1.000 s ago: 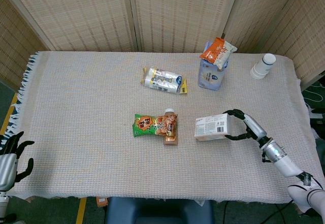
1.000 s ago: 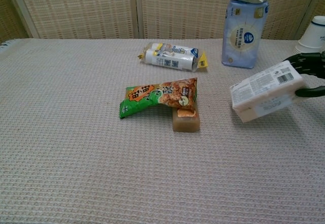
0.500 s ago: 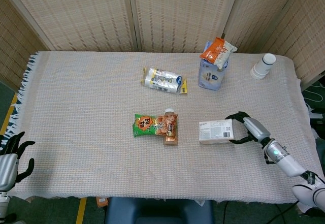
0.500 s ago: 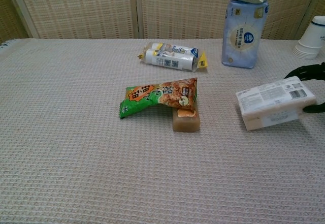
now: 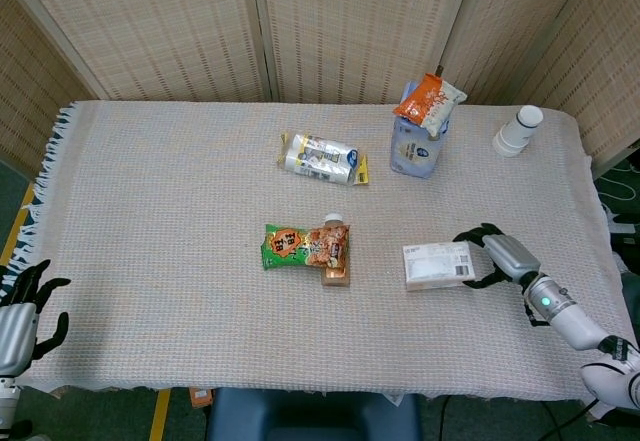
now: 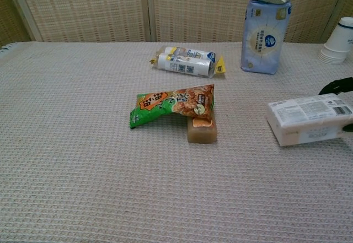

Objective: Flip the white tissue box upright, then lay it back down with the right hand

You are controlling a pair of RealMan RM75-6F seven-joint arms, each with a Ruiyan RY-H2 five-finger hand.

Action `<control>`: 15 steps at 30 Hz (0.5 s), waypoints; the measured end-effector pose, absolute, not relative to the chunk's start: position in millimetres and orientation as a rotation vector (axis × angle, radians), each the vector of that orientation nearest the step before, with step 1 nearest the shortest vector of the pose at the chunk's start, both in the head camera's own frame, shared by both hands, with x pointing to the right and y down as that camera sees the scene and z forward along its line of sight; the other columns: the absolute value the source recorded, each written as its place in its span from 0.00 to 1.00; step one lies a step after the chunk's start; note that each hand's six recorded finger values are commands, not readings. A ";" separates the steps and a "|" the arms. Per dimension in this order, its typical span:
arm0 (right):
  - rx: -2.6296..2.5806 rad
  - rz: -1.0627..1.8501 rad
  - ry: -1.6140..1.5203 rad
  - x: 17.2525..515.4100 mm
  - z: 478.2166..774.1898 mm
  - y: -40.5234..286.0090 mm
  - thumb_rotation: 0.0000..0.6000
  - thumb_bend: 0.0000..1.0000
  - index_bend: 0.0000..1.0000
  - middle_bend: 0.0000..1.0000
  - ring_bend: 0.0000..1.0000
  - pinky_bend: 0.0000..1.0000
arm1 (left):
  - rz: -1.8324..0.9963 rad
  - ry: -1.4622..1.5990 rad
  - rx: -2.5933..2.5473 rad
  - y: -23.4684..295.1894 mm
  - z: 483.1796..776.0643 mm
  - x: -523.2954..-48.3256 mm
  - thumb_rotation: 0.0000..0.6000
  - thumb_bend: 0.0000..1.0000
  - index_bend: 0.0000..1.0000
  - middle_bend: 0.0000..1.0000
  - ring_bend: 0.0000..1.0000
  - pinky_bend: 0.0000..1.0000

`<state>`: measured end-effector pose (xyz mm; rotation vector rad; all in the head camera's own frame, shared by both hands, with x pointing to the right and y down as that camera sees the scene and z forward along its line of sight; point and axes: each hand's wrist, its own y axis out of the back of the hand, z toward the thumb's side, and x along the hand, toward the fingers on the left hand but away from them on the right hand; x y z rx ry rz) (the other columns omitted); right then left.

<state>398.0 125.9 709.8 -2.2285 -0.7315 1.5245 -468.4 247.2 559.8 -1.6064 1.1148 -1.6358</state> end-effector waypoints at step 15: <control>-2.123 1.615 -0.629 400.4 707.8 126.3 1.00 0.37 0.35 0.36 0.34 0.00 | -1.640 1.106 -1.605 247.6 560.4 -467.9 1.00 0.48 0.27 0.00 0.00 0.25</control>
